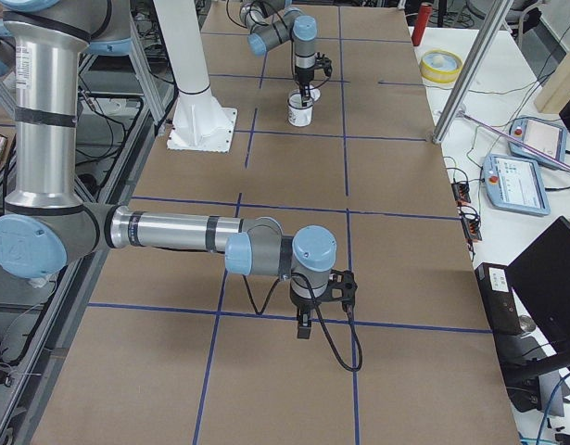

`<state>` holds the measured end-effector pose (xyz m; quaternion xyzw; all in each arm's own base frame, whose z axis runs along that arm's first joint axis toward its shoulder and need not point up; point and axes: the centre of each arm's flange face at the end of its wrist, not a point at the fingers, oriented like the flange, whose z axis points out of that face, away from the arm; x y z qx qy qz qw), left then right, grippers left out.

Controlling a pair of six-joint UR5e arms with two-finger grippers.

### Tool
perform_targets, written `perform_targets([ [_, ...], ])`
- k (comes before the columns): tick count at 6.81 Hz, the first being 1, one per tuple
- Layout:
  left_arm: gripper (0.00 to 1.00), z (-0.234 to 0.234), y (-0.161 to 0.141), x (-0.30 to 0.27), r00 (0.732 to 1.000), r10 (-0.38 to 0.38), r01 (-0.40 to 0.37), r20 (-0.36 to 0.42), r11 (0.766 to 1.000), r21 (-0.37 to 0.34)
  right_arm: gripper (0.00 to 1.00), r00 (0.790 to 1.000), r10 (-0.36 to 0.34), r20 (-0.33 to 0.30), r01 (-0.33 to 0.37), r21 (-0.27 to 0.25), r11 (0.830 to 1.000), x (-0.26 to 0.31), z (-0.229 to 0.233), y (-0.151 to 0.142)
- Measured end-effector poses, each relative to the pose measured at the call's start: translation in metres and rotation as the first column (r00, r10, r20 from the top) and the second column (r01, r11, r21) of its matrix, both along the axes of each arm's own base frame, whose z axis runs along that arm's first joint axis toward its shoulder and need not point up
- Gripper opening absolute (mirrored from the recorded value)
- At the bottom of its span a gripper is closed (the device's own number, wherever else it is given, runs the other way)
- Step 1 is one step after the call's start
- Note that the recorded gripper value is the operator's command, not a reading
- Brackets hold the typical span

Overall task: Remove funnel from cup
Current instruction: 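Close the left gripper on the funnel's rim, then lift the funnel out of the mug with the left gripper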

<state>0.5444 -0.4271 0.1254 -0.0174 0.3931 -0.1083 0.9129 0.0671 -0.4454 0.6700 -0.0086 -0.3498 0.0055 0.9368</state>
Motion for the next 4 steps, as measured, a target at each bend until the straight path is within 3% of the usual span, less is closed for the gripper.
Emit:
perform_targets([
  [2,0.00,-0.042,0.011,-0.033,1.000,-0.011,0.011,0.018,1.000,-0.009,1.00,1.000,0.000,0.000,0.000,0.000,1.000,0.000,0.000,0.000],
  [4,0.00,-0.096,-0.001,-0.087,0.997,-0.083,0.083,0.004,0.996,-0.013,1.00,1.000,0.000,0.000,0.000,0.000,1.000,0.000,0.000,0.000],
])
